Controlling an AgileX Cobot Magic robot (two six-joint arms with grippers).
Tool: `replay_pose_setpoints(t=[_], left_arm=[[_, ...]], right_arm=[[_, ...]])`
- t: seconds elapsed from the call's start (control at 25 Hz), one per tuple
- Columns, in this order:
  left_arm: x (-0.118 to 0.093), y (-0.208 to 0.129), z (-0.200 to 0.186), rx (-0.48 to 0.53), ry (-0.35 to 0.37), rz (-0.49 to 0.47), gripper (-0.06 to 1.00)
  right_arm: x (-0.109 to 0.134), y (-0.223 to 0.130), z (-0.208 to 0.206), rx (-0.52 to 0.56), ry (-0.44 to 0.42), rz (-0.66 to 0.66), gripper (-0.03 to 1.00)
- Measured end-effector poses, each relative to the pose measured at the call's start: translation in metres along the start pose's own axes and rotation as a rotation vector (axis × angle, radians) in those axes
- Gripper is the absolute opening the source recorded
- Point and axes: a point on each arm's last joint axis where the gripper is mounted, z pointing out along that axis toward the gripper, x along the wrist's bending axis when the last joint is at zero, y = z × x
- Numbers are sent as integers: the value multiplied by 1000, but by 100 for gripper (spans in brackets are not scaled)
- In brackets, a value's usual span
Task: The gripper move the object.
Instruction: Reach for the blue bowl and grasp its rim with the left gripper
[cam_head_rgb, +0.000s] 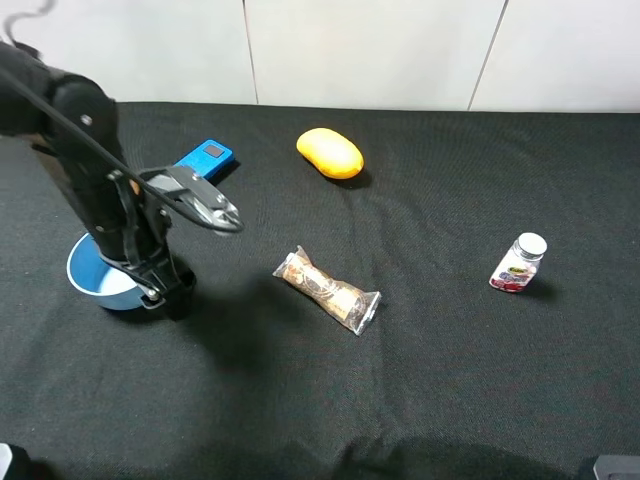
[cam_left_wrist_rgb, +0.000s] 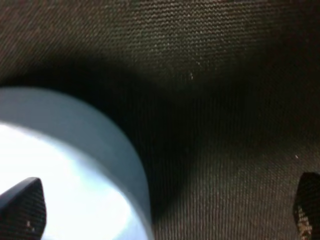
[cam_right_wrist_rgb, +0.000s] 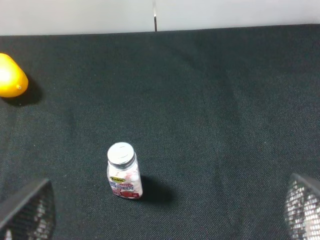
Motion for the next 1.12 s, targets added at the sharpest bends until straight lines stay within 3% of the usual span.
replay_pose_setpoints(t=[0.44, 0.84, 1.12], left_arm=[[1, 1, 11, 53, 31, 66, 90], [1, -1, 11, 69, 30, 70, 63], [1, -1, 11, 69, 30, 70, 36]], right_arm=[[0, 0, 0, 0, 0, 0, 69], [0, 0, 0, 0, 0, 0, 69], [0, 0, 0, 0, 0, 0, 69]])
